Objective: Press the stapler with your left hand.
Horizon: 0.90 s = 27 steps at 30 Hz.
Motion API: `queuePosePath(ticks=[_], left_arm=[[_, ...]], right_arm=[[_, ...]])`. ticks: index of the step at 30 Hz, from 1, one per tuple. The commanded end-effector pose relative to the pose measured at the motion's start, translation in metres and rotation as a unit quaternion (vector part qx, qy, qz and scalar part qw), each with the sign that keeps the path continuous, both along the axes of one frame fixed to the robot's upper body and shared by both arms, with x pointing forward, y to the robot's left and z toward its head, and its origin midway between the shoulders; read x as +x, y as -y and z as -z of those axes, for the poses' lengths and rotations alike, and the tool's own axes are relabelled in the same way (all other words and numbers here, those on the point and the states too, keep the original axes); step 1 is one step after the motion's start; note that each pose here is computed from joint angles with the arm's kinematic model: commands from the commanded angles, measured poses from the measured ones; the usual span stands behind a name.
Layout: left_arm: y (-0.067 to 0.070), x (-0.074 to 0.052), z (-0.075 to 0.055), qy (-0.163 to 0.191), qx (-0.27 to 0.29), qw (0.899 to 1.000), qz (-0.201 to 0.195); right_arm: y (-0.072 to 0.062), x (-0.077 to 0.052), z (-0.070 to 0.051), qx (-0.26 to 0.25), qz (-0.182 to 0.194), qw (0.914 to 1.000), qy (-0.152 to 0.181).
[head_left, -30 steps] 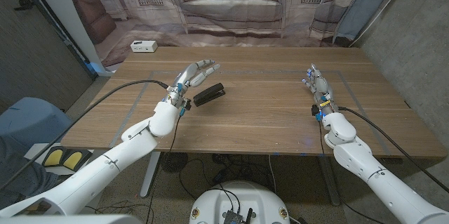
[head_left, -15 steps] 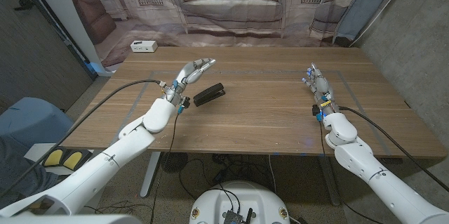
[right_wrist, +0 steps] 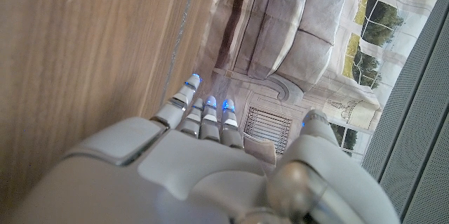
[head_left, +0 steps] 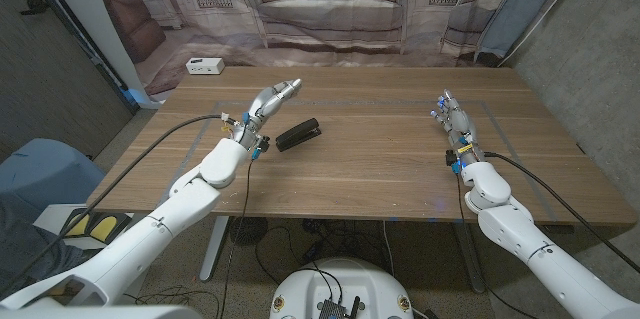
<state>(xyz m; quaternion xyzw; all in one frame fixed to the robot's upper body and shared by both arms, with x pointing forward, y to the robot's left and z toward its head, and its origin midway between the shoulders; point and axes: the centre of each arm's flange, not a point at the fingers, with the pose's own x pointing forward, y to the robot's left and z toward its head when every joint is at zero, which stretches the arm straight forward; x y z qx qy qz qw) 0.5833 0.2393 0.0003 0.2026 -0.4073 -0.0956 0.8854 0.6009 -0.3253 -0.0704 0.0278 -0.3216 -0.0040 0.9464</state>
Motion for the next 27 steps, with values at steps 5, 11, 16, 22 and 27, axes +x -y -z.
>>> queuePosePath(ticks=[5,11,16,22,27], left_arm=[[-0.010,0.012,-0.002,-0.053,-0.076,0.995,0.049],[-0.013,0.016,-0.001,-0.102,-0.088,0.990,0.049],[-0.014,0.020,-0.003,-0.125,-0.086,0.987,0.048],[-0.012,0.031,0.005,-0.137,-0.097,0.983,0.078],[-0.012,0.036,0.009,-0.098,-0.108,0.984,0.101]], right_arm=[[-0.002,-0.003,-0.001,-0.007,-0.003,0.9999,0.009],[-0.002,-0.004,0.002,-0.004,0.000,1.0000,0.007],[-0.001,-0.003,0.003,-0.009,0.000,0.9999,0.007],[-0.001,-0.002,0.002,-0.021,-0.004,0.9998,0.005],[-0.001,-0.002,-0.001,-0.028,-0.008,0.9996,0.004]])
